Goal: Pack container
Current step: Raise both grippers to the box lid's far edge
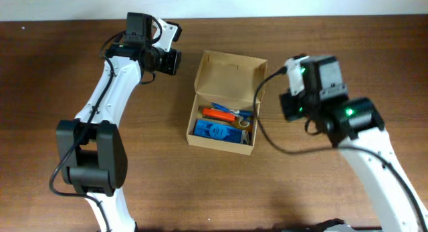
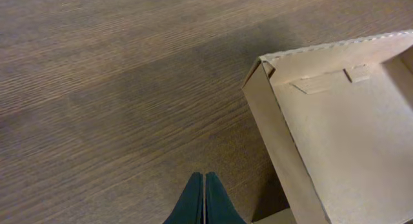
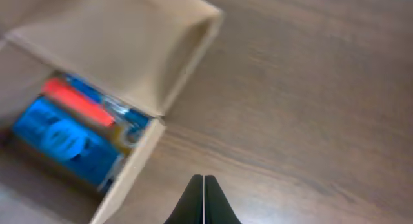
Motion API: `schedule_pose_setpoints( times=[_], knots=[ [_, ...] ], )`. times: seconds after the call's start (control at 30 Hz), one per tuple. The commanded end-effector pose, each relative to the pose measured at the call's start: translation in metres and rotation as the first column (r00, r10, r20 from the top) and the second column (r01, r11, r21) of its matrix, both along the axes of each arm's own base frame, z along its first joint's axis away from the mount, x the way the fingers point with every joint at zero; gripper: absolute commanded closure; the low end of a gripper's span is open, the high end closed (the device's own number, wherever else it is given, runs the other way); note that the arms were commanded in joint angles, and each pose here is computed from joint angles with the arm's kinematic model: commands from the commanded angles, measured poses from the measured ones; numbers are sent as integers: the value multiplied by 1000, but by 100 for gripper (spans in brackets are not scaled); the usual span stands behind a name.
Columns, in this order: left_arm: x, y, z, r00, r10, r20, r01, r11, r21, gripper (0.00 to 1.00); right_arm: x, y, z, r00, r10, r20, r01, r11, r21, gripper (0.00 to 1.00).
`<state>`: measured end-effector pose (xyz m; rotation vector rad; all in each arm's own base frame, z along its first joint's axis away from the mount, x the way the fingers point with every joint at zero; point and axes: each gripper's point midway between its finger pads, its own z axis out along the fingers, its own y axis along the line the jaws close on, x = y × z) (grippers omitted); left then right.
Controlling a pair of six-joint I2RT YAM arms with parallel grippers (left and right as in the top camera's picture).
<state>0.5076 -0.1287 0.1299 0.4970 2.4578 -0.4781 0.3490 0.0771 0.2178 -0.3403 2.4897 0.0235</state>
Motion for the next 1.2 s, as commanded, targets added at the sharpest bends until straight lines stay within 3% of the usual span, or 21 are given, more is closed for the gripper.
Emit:
schedule_pose_setpoints(
  times=[0.0,0.1,0.2,0.33,0.6,0.77,0.93,1.07,1.17],
  knots=[
    [1,-2,-4,1000,1,-11,-2,1000,-20,98,18,-4,-12,999,-27,-44,33,991,131,96],
    [3,-1,-3,1000,2,-3,-2,1000,-18,98,51,-18,-51,978,-160,-135,189,952,239,96],
    [8,-1,0,1000,6,25,-6,1000,-18,98,71,0,-90,974,-102,-201,165,931,327,96],
    [9,-1,1,1000,6,30,-5,1000,-19,98,88,12,-135,939,-152,-308,274,871,407,96],
    [9,-1,1,1000,6,29,-5,1000,-19,98,108,65,-122,981,-36,-192,130,855,502,96],
    [2,5,-6,1000,24,-11,-24,1000,11,98,111,53,-123,980,-66,-190,153,857,492,96],
    [7,33,-25,947,262,-183,-284,953,-104,98,122,19,-127,970,-155,-187,227,852,472,96],
    [7,3,-67,908,193,-372,-312,903,-294,98,130,23,-145,965,-129,-229,239,796,557,96],
    [10,-18,-81,889,119,-443,-324,847,-422,98,137,36,-153,966,-81,-246,225,734,641,96]
  ],
)
